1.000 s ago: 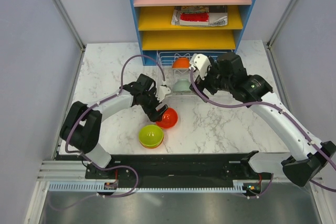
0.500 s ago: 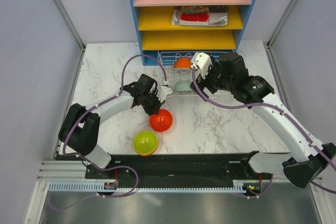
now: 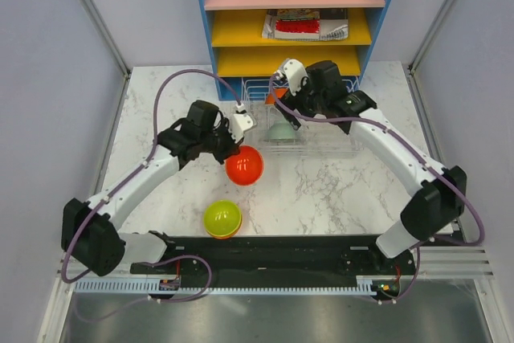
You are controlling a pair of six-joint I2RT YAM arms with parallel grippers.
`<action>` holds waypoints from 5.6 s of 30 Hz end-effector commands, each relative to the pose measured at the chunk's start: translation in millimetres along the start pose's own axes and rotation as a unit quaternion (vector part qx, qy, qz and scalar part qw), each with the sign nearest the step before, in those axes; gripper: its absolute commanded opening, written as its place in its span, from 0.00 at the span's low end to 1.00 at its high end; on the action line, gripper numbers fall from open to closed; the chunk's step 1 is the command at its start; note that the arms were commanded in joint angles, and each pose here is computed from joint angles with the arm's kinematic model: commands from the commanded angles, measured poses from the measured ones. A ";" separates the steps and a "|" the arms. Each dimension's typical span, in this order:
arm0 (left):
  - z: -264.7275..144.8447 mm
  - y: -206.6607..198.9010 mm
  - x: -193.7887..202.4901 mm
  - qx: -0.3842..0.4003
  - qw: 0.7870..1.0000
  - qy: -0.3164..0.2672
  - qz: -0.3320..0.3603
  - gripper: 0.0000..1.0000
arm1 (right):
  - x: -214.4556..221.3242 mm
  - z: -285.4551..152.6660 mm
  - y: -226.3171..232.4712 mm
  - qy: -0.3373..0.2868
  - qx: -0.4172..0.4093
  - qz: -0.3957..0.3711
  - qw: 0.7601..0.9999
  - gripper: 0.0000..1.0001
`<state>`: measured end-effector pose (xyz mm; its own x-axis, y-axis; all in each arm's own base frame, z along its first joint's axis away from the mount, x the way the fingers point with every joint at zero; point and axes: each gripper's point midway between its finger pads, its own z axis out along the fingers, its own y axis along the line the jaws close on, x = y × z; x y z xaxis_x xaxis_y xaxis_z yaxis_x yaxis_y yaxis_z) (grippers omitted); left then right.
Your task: Load the bowls into the dish rack
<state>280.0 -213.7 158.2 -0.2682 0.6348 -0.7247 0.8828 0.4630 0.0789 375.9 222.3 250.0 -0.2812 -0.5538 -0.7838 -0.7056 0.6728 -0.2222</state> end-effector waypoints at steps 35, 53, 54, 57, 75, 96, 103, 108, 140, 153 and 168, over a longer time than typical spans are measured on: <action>-208.2 142.6 8.4 -0.322 0.907 -0.206 -0.174 0.02 | 3.9 111.2 52.2 0.068 0.019 -0.058 0.996 0.98; -231.8 151.7 40.5 -0.327 0.886 -0.231 -0.233 0.02 | -2.6 146.1 151.6 0.069 -0.070 -0.128 0.987 0.98; -231.6 150.7 40.6 -0.326 0.886 -0.232 -0.233 0.02 | -1.0 147.7 155.1 0.072 -0.072 -0.130 0.986 0.98; -232.1 148.5 39.4 -0.323 0.887 -0.235 -0.232 0.02 | -4.6 149.4 165.7 0.066 -0.083 -0.130 0.986 0.98; -233.1 142.5 41.7 -0.321 0.886 -0.241 -0.234 0.02 | -26.0 137.9 237.3 0.041 -0.116 -0.168 0.978 0.98; -220.6 140.3 -8.3 -0.192 0.925 -0.274 -0.182 0.02 | -112.1 21.1 96.1 -0.093 -0.083 0.009 0.992 0.98; -145.4 113.5 -49.0 -0.082 0.962 -0.230 -0.121 0.02 | -106.7 -23.1 65.1 -0.153 -0.280 0.221 0.921 0.98; -106.7 87.5 -80.8 0.010 0.970 -0.226 -0.093 0.02 | -88.4 -29.5 61.7 -0.166 -0.374 0.291 0.865 0.98; -57.5 72.0 -127.5 -0.009 0.984 -0.180 -0.012 0.02 | -70.2 -18.1 100.7 -0.144 -0.478 0.382 0.778 0.98; -78.9 72.4 -147.4 -0.048 0.978 -0.203 0.021 0.02 | -52.3 3.7 106.3 -0.112 -0.448 0.368 0.807 0.98; -79.6 67.8 -149.7 -0.064 0.974 -0.212 0.036 0.02 | -67.7 -10.4 112.3 -0.123 -0.493 0.389 0.768 0.98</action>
<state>346.6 -224.5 288.4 -0.1350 0.4039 -0.9048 0.8477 0.5199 0.1055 313.5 326.7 274.9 -0.8306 0.0257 -0.5563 -0.5550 0.0448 0.8307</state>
